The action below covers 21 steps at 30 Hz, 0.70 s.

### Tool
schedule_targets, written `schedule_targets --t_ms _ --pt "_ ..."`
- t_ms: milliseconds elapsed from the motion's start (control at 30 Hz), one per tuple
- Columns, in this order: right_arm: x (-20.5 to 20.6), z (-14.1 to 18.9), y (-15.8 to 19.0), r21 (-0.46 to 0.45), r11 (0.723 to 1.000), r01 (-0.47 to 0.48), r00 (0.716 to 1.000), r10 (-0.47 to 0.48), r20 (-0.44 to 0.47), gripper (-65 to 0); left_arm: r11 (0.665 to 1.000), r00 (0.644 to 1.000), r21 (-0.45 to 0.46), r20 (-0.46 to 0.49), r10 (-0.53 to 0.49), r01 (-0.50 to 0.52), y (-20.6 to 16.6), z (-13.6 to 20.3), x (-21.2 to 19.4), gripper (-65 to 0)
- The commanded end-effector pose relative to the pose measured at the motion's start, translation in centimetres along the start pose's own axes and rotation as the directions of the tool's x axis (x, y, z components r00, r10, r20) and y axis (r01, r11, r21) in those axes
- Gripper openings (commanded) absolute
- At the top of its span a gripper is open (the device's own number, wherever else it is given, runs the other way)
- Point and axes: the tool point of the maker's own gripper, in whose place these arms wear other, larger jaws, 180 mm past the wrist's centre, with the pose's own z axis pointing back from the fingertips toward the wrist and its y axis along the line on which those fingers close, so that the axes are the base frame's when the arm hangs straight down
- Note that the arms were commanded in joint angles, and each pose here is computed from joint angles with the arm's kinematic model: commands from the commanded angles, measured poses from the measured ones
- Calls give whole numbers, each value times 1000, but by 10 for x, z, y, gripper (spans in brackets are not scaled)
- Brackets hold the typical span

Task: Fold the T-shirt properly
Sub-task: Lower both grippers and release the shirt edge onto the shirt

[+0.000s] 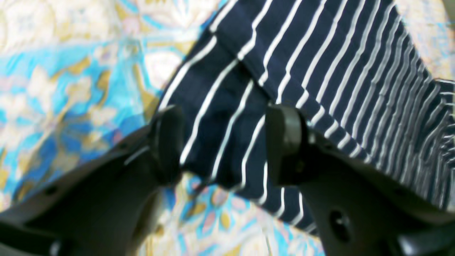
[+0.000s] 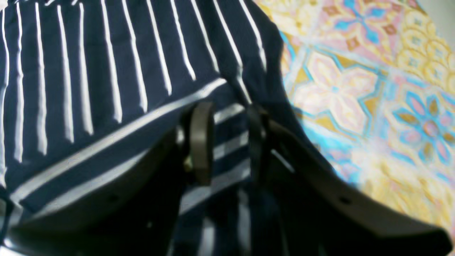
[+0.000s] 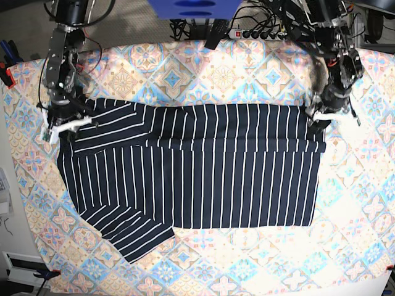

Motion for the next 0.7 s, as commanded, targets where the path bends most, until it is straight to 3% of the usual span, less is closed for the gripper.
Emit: schedule_targets --t_ms 0,267,667 --pt "12 4 -8 -11 1000 -16 999 17 39 -459 1000 999 -28 38 -3 4 -6 4 12 -294" --pt "-21 19 -19 -25 999 -37 999 36 -29 -360 1000 1000 -20 15 15 -15 0 7 2 -288" --pt "-25 21 -17 -19 999 -40 998 40 -40 -356 995 995 18 -14 97 -97 12 15 -29 -287"
